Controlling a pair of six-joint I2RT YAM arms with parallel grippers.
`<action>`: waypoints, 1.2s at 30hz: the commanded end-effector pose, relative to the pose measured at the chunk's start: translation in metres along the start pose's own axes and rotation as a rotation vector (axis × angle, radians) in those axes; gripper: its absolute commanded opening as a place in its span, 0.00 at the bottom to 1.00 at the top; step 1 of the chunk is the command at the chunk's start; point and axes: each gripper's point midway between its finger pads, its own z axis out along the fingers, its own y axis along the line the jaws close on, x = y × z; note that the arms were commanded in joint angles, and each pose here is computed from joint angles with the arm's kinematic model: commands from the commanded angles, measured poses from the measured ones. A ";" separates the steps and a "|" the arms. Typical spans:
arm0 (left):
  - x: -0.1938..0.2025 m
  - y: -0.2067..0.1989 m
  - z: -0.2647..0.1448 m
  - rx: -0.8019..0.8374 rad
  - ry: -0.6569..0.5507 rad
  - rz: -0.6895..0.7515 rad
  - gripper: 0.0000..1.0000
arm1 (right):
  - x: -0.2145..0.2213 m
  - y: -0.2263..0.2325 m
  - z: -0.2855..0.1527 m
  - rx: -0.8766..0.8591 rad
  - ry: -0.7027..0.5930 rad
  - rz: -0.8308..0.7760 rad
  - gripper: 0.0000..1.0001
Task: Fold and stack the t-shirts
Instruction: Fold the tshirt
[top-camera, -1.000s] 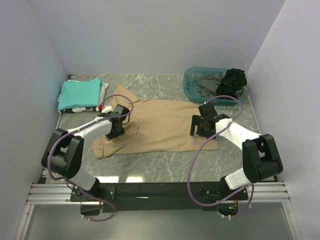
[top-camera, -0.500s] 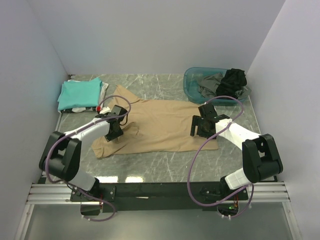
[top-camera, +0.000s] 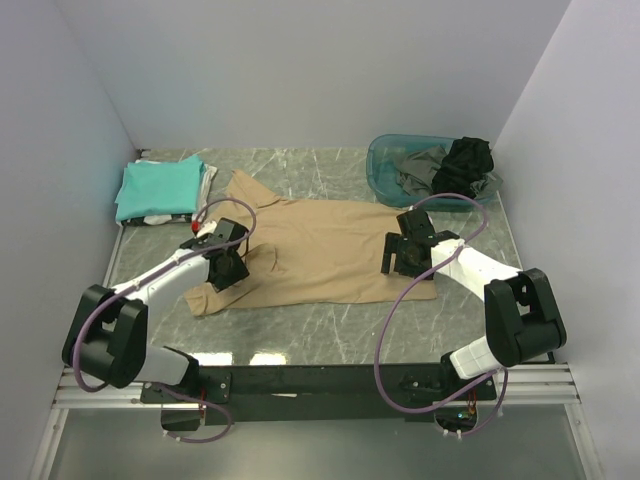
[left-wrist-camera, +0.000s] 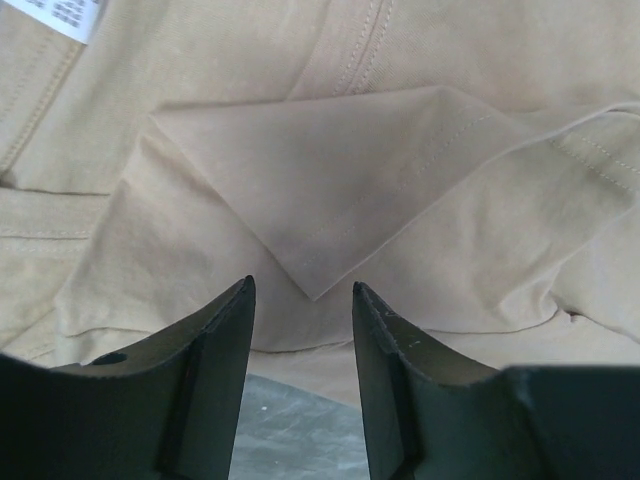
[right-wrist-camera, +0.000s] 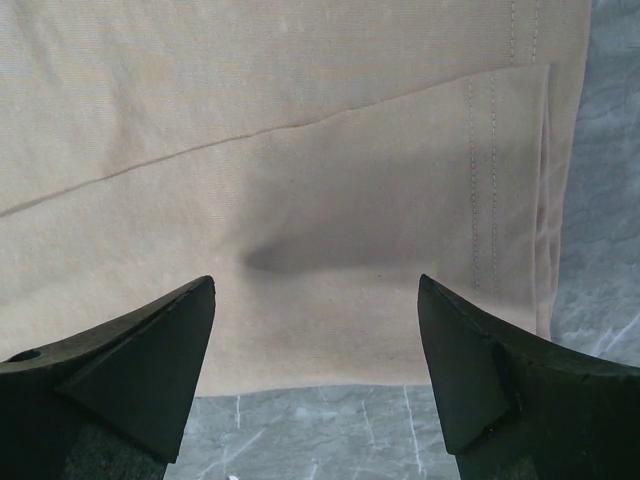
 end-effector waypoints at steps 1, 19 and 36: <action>0.004 -0.008 0.007 0.028 0.024 0.016 0.49 | -0.010 -0.001 -0.007 -0.001 -0.053 0.000 0.88; 0.005 -0.003 0.018 -0.020 0.023 0.036 0.34 | -0.009 -0.003 -0.006 0.009 -0.049 0.000 0.88; -0.022 0.007 0.007 -0.093 -0.091 0.015 0.01 | -0.010 -0.003 -0.009 0.005 -0.058 -0.001 0.88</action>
